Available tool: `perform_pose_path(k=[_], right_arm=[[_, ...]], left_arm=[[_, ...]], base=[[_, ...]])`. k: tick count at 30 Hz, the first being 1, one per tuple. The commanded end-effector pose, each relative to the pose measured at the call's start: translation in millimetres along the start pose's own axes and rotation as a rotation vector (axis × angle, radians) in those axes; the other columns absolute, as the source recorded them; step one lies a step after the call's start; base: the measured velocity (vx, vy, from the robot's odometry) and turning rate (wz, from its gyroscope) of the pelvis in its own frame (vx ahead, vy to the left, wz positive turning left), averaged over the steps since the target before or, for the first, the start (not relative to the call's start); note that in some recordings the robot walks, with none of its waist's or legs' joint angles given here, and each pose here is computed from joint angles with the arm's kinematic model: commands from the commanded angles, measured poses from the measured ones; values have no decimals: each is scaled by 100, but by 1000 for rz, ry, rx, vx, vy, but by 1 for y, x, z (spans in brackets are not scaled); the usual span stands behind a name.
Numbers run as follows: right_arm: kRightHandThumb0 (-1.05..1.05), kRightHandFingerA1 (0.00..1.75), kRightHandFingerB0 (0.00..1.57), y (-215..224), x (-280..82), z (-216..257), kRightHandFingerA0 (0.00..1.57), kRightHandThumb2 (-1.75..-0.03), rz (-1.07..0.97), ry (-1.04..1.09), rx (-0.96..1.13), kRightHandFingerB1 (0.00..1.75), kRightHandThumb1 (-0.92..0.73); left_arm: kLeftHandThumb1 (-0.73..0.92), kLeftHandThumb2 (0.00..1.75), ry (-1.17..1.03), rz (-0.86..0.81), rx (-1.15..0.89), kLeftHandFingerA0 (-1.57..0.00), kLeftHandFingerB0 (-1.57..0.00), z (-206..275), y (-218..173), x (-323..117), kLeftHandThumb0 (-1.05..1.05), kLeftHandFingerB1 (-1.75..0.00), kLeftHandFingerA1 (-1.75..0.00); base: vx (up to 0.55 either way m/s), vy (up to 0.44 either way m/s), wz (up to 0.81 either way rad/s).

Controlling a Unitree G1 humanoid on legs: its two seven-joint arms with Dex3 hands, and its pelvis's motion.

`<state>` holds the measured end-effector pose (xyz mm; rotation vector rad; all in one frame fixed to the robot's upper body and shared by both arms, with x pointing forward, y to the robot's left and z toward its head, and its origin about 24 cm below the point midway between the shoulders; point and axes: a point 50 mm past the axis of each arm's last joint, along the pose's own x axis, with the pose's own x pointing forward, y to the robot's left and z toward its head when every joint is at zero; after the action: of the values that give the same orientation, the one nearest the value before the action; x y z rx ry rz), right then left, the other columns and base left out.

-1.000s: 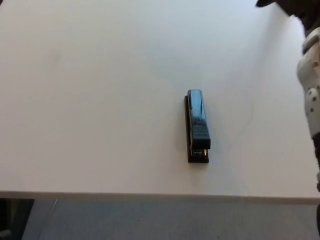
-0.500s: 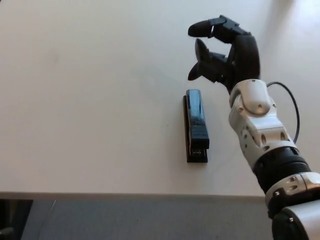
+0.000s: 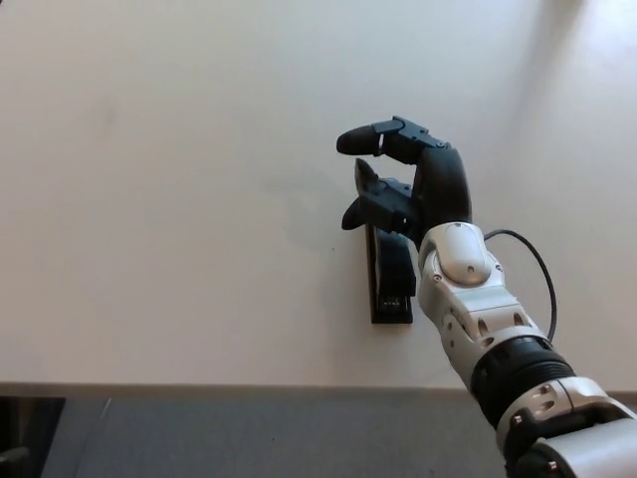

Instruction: The robot uses its right hand to press on the stapler that is in the middle of the desk

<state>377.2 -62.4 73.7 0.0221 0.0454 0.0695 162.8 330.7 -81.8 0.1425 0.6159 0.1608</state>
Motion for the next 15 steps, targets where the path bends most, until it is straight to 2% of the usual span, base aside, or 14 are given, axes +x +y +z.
perform_pose_path(k=[1,4,6,7,9,13,15], right_arm=[[-13,123,79,4,-7,-16,118,-66,-18,40,-15,117,-82],[-16,127,77,1,-9,-22,119,-64,-30,58,-36,118,-81],[-8,126,77,-4,-13,-34,118,-81,-41,113,-10,117,-76],[-8,125,77,-6,-15,-39,118,-82,-41,124,-11,117,-74],[-11,119,77,-10,-19,-48,118,-74,-43,144,-13,109,-79],[-8,122,74,-15,-28,-63,117,-76,-35,184,-38,117,-79],[-11,121,76,-14,-35,-75,118,-75,-20,214,-56,115,-79]], left_arm=[[92,68,-30,14,1,-25,-25,5,6,0,-66,-32,-35],[92,68,-24,23,19,-27,-26,7,6,1,-67,-32,-34],[91,68,-30,25,11,-27,-26,8,5,2,-65,-32,-34],[91,68,-37,22,9,-27,-27,8,5,2,-65,-32,-35],[91,68,-33,25,13,-28,-27,9,5,2,-66,-32,-34],[92,68,-31,26,22,-28,-26,8,5,2,-64,-32,-34],[91,68,-27,23,14,-27,-24,8,4,2,-64,-31,-34]], base=[[0,0,0],[0,0,0],[0,0,0],[0,0,0],[0,0,0],[0,0,0],[0,0,0]])
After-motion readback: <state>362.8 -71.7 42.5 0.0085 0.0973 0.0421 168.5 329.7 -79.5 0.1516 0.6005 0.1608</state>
